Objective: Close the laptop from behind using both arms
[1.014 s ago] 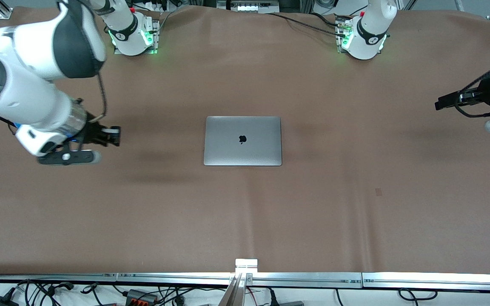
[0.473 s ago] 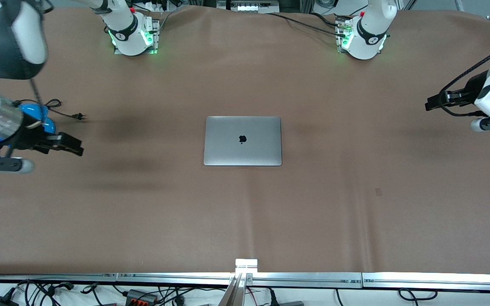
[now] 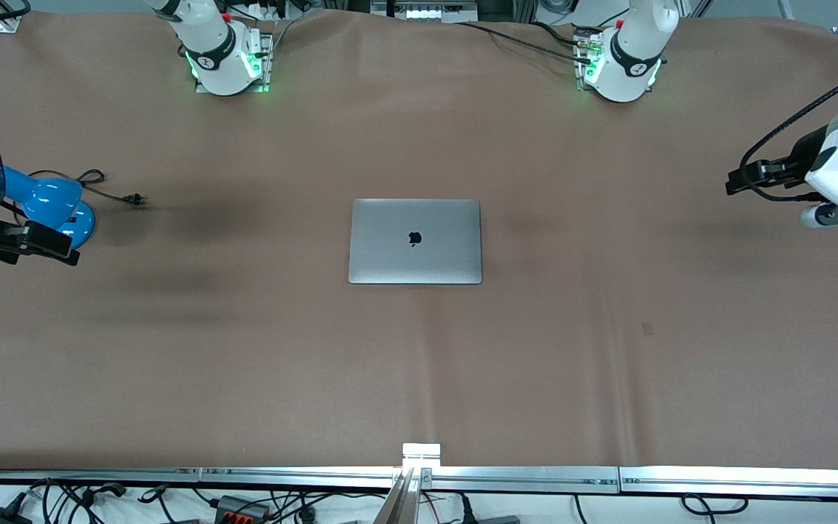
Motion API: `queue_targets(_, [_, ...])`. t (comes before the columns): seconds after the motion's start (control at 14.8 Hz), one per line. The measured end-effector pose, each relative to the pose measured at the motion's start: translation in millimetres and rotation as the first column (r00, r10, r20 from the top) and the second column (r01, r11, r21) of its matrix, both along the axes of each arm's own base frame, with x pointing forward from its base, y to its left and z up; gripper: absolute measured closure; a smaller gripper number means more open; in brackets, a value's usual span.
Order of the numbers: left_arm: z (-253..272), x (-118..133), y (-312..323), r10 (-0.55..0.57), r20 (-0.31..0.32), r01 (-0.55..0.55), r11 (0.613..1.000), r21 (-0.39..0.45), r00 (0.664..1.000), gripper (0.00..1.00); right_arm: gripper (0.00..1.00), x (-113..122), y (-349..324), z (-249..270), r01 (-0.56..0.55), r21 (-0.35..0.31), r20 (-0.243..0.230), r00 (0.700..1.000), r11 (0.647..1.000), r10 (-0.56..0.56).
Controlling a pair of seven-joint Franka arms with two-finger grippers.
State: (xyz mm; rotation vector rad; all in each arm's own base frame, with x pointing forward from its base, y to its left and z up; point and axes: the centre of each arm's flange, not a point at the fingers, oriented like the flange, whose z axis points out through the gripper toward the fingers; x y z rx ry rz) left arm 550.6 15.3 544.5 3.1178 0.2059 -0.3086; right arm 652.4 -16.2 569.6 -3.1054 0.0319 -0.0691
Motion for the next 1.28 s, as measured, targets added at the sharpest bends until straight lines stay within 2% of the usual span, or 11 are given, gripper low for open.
queue_targets(0.27, [21,1,-1,-0.009,0.030,0.009,1.000,0.000,0.999,0.00,0.00,-13,0,-6,-0.006,-0.010,-0.029,1.000,1.000,0.005])
queue_targets(0.74, [28,1,-3,-0.013,0.035,0.013,1.000,0.000,0.999,0.00,0.00,-69,0,-14,-0.022,-0.032,-0.032,0.999,0.999,0.021])
queue_targets(1.28, [27,-1,-3,-0.013,0.022,0.013,1.000,-0.001,1.000,0.00,0.00,-87,2,8,-0.027,-0.027,-0.030,0.999,0.999,0.026])
